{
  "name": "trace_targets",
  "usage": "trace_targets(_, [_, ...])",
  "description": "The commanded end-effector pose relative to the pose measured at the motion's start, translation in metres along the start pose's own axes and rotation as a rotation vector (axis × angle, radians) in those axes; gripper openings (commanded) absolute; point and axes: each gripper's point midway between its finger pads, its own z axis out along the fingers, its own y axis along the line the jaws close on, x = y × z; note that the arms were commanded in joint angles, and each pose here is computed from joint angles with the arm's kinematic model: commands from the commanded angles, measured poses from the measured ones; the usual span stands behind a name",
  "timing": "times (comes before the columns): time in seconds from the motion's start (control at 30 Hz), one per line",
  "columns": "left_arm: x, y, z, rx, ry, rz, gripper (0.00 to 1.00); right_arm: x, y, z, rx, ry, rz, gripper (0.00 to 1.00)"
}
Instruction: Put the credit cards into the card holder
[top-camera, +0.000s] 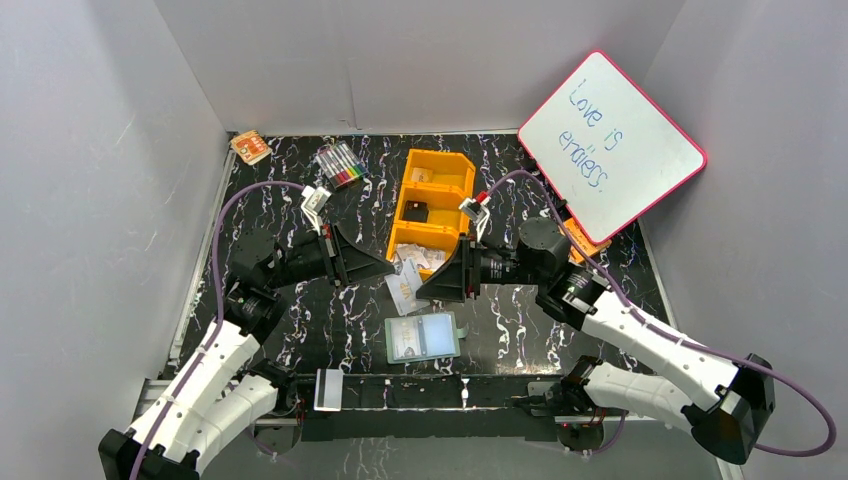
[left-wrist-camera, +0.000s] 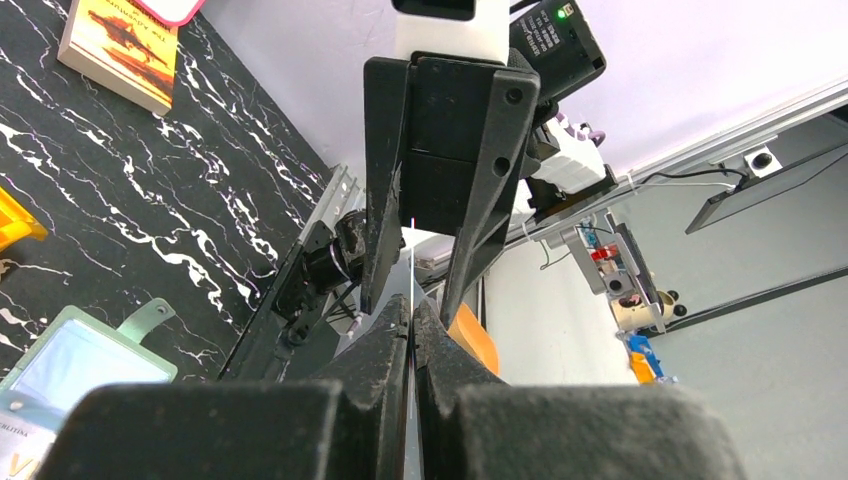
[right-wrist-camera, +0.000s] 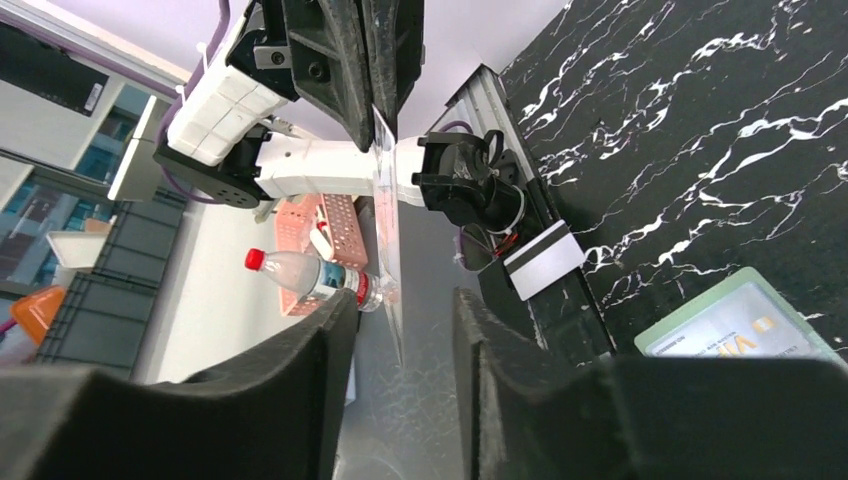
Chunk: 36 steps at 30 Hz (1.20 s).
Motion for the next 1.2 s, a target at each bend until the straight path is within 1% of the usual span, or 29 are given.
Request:
trace_targets(0.0, [-0.004, -0.02, -0.002, 0.042, 0.009, 0.049, 0.0, -0.016, 0.026, 0.002, -0.1, -0.029, -0.031, 0.43])
trace_targets(0.03, [-0.004, -0.019, -0.002, 0.037, 0.012, 0.046, 0.0, -0.015, 0.027, 0.002, -0.106, -0.024, -0.025, 0.4])
trace_targets(0.1, [-0.004, -0.017, -0.002, 0.032, 0.013, 0.041, 0.0, -0.016, 0.027, 0.002, -0.107, -0.027, -0.02, 0.28])
trace_targets(0.13, [-0.004, -0.017, -0.002, 0.032, 0.012, 0.042, 0.0, -0.016, 0.028, 0.002, -0.107, -0.028, -0.02, 0.2])
trace_targets(0.17, [-0.004, -0.016, -0.001, 0.03, 0.011, 0.041, 0.0, -0.018, 0.027, 0.002, -0.101, -0.039, -0.02, 0.1])
trace_targets(0.2, [-0.005, -0.014, -0.001, 0.024, 0.011, 0.038, 0.0, -0.019, 0.026, 0.001, -0.092, -0.051, -0.022, 0.02])
trace_targets(0.23, [-0.005, -0.011, 0.0, 0.014, 0.011, 0.035, 0.0, -0.021, 0.026, -0.001, -0.08, -0.064, -0.029, 0.0])
trace_targets(0.27, [-0.003, -0.004, 0.0, -0.013, 0.014, 0.017, 0.14, -0.023, 0.022, -0.003, -0.045, -0.08, -0.039, 0.0])
trace_targets(0.3, [-0.002, 0.004, 0.0, -0.046, 0.015, -0.001, 0.39, -0.024, 0.013, -0.005, 0.016, -0.089, -0.045, 0.0])
trace_targets(0.33, [0.0, 0.013, 0.0, -0.083, 0.014, -0.02, 0.57, -0.025, 0.003, -0.008, 0.085, -0.102, -0.052, 0.0])
trace_targets(0.37, [-0.001, 0.023, 0.0, -0.127, -0.001, -0.036, 0.67, -0.021, -0.014, -0.014, 0.185, -0.094, -0.045, 0.0])
trace_targets(0.4, [0.001, 0.032, -0.002, -0.169, -0.011, -0.049, 0.73, -0.018, -0.032, -0.021, 0.294, -0.095, -0.033, 0.0])
trace_targets(0.47, [0.005, 0.049, -0.006, -0.241, -0.03, -0.08, 0.85, 0.002, -0.072, -0.043, 0.515, -0.049, 0.002, 0.0])
trace_targets(0.53, [0.018, 0.073, -0.011, -0.322, -0.03, -0.137, 0.86, 0.023, -0.097, -0.058, 0.634, 0.005, 0.031, 0.0])
trace_targets(0.63, [0.04, 0.093, -0.01, -0.387, -0.02, -0.193, 0.87, 0.059, -0.12, -0.07, 0.697, 0.08, 0.102, 0.0])
trace_targets(0.7, [0.058, 0.102, -0.005, -0.44, -0.007, -0.178, 0.87, 0.078, -0.131, -0.074, 0.716, 0.107, 0.148, 0.0])
trace_targets(0.87, [0.101, 0.133, 0.01, -0.65, 0.091, -0.136, 0.88, 0.109, -0.147, -0.074, 0.696, 0.145, 0.22, 0.0])
trace_targets(0.97, [0.116, 0.15, 0.019, -0.761, 0.127, -0.119, 0.87, 0.121, -0.153, -0.071, 0.687, 0.17, 0.26, 0.0])
trace_targets(1.0, [0.121, 0.154, 0.021, -0.785, 0.141, -0.124, 0.86, 0.124, -0.155, -0.07, 0.682, 0.174, 0.268, 0.0])
trace_targets(1.03, [0.119, 0.161, 0.022, -0.822, 0.126, -0.119, 0.85, 0.126, -0.155, -0.069, 0.674, 0.173, 0.277, 0.0])
trace_targets(1.17, [0.13, 0.179, 0.028, -0.898, 0.172, -0.123, 0.77, 0.135, -0.159, -0.067, 0.656, 0.159, 0.326, 0.0])
